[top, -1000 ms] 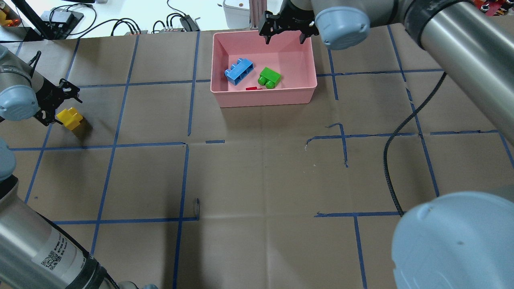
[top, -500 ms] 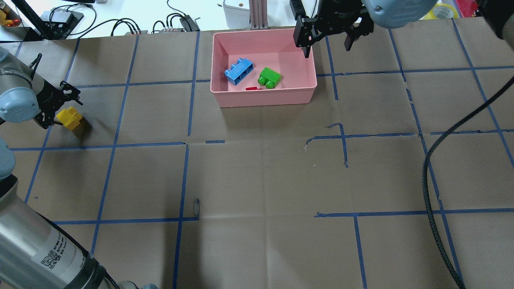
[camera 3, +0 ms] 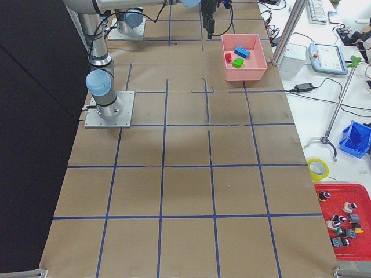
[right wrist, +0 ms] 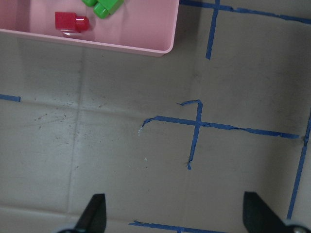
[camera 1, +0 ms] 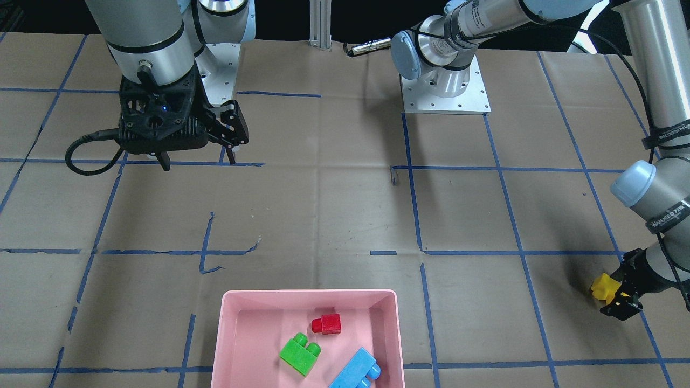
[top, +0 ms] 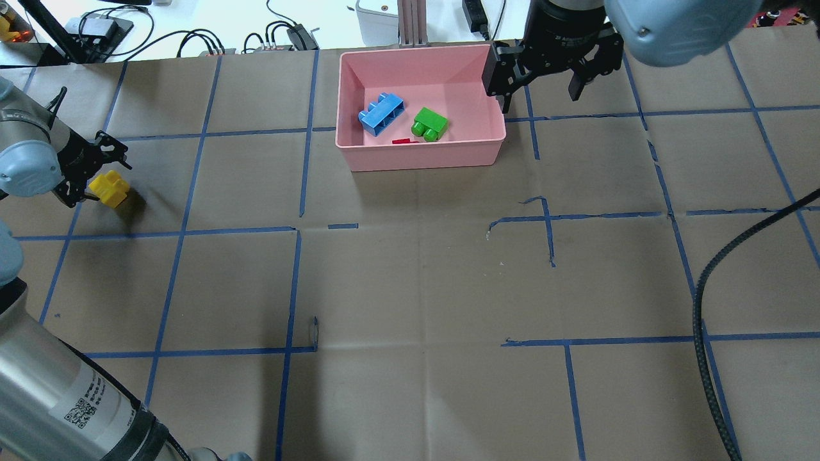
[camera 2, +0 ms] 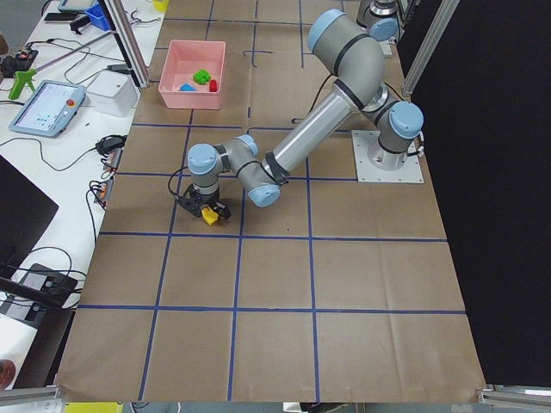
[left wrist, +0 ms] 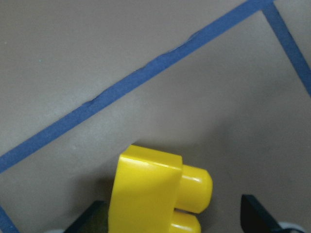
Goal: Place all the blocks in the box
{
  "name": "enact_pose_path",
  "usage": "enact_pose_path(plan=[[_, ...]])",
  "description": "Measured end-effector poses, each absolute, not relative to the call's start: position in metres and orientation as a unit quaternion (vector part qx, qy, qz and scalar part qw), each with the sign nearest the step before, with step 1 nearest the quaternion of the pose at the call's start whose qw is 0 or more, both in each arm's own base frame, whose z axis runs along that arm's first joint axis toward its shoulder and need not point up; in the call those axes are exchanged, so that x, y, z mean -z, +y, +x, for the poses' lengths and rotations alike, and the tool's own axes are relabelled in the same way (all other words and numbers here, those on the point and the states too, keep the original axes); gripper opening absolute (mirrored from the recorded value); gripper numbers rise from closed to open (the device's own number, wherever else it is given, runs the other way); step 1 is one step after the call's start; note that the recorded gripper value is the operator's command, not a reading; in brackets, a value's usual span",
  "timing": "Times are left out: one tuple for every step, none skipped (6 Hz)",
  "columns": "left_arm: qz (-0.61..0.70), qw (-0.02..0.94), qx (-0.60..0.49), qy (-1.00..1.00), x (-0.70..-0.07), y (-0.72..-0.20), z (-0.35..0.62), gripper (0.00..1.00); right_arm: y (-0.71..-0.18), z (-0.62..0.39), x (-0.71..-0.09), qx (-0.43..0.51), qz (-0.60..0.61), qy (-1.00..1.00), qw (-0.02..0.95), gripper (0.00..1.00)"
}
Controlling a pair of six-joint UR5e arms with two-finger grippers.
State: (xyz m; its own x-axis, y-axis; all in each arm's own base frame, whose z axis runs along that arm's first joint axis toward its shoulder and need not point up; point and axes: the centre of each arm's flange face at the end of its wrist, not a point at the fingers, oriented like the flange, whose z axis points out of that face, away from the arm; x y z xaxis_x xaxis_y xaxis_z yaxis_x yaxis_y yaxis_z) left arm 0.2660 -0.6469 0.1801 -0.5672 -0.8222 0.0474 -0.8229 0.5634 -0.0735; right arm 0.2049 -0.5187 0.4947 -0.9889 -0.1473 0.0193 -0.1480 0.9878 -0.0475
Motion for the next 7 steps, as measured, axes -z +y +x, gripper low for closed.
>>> enact_pose_path(plan=[[0.467, 0.003, -0.043, -0.883, -0.18, -0.645, 0.27, 0.99, -0.513, 0.203, -0.488, -0.018, 0.073, -0.997, 0.006, 1.0], [0.468, 0.002, -0.043, -0.883, -0.181, -0.643, 0.272, 0.92, -0.509, 0.202, -0.485, -0.014, 0.071, -0.997, 0.004, 1.0], [0.468, 0.002, -0.043, -0.883, -0.184, -0.642, 0.272, 0.79, -0.507, 0.2, -0.485, -0.01, 0.07, -0.997, 0.005, 1.0], [0.466, 0.001, -0.042, -0.884, -0.185, -0.642, 0.273, 0.64, -0.503, 0.198, -0.484, -0.009, 0.069, -0.998, 0.007, 1.0], [0.464, 0.002, -0.039, -0.885, -0.184, -0.64, 0.275, 0.46, -0.493, 0.191, -0.484, -0.008, 0.064, -0.998, 0.009, 1.0], [0.465, 0.004, -0.034, -0.885, -0.183, -0.637, 0.279, 0.24, -0.482, 0.176, -0.483, -0.008, 0.051, -0.999, 0.009, 1.0], [0.466, 0.007, -0.029, -0.884, -0.183, -0.635, 0.28, 0.08, -0.474, 0.164, -0.482, -0.009, 0.039, -0.999, 0.009, 1.0]])
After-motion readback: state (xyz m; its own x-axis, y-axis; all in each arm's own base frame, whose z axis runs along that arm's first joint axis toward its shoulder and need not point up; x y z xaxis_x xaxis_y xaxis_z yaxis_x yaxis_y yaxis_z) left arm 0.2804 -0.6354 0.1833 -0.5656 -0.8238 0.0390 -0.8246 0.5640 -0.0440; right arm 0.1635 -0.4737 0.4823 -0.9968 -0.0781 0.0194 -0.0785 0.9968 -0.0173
